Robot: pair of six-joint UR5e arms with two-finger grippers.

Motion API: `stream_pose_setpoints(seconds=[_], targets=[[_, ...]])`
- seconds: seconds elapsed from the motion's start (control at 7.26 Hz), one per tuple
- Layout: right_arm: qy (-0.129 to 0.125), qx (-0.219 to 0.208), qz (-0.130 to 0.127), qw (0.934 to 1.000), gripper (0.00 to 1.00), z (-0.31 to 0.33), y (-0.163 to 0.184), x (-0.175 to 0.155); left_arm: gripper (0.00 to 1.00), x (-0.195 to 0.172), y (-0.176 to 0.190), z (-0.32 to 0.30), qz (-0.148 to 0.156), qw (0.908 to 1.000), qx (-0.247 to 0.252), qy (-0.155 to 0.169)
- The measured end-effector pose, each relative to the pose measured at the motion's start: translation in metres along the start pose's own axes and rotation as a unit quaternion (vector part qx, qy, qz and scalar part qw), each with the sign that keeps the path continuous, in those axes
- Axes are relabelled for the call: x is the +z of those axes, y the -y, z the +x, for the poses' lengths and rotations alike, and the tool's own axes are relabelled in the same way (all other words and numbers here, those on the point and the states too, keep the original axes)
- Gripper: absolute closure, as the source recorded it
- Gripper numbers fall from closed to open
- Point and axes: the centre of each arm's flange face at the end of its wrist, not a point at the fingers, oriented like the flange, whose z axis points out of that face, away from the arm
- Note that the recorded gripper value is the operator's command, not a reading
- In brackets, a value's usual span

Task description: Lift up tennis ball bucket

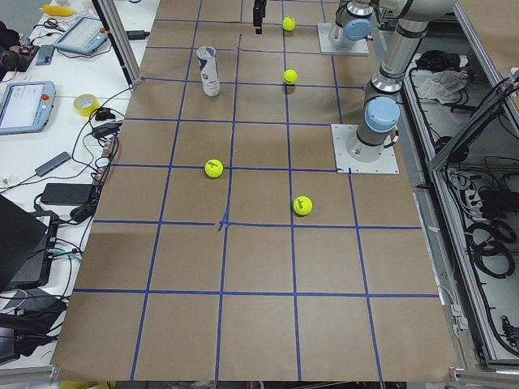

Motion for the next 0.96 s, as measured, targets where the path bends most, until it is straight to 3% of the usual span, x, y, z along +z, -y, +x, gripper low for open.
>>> stream_pose_setpoints(seconds=[0.55, 0.96], targets=[[0.0, -0.001, 0.0, 1.0, 0.0, -0.001, 0.0, 0.0, 0.0, -0.007, 0.02, -0.062, 0.036, 0.9981, -0.047, -0.016], [0.0, -0.003, -0.001, 1.0, 0.0, -0.001, 0.0, 0.001, 0.0, -0.018, 0.018, -0.093, 0.048, 0.9983, -0.025, 0.021]])
